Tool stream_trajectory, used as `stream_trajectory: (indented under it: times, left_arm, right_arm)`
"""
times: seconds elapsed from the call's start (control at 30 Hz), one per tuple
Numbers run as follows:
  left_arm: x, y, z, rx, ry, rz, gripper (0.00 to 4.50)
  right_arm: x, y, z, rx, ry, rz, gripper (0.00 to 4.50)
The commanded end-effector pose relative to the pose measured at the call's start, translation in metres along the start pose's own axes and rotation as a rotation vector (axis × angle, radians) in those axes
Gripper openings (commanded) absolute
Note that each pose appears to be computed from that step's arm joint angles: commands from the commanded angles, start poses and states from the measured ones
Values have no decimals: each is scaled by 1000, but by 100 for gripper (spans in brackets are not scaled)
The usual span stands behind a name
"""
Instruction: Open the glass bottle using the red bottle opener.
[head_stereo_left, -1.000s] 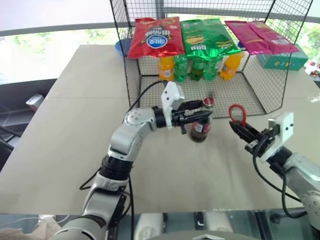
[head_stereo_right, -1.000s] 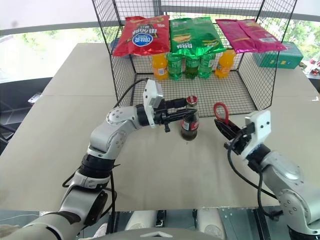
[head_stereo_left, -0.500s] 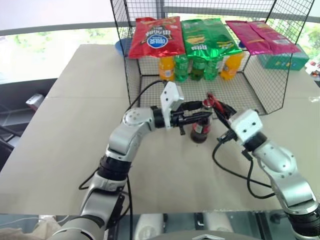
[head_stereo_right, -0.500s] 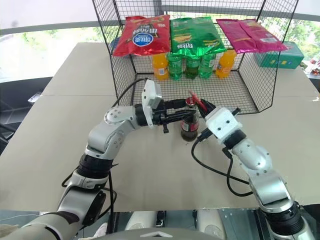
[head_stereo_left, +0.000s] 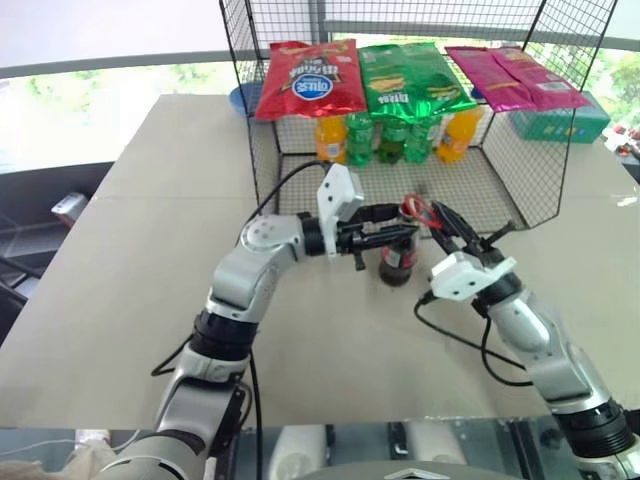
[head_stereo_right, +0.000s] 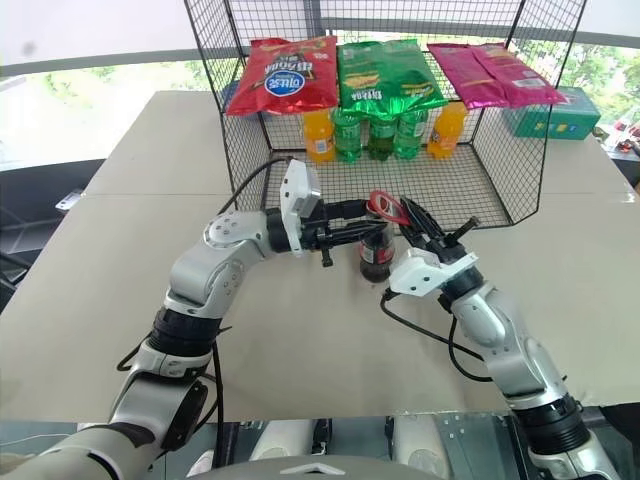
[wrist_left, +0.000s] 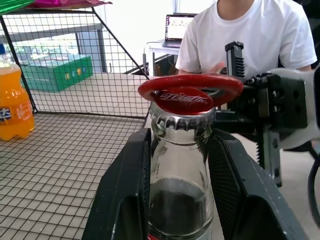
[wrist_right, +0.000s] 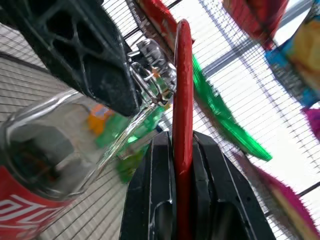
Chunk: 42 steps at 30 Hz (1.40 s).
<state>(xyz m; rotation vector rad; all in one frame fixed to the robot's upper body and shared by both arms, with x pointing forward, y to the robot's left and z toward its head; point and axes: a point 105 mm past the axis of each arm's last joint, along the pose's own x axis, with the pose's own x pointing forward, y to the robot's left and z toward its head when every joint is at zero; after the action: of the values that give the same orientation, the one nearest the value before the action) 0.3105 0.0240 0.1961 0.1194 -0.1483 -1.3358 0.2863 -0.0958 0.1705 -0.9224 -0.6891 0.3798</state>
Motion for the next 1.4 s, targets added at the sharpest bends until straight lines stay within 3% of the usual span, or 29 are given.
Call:
stream_trajectory:
  times: [0.03,0.27,0.5,0.9,1.17,1.4]
  left_arm:
    - [10,-6,17,37,-52,-35,116]
    - [11,-5,16,39,-47,-33,116]
    - [10,-6,11,31,-17,-37,116]
    - [9,-10,-6,9,37,-33,116]
    - [11,-13,-7,1,36,-37,116]
    - [13,-11,-5,5,32,-44,116]
  right_arm:
    - [-10,59,6,37,-39,182,0]
    - [-5,67,-1,142,-30,134,0]
    - [-12,79,-2,-124,-133,272,0]
    - [6,-5,-2,-449,-175,376,0]
    - [15,-30,6,-499,-177,371,0]
    - [6,-34,-10,-492,-105,377,0]
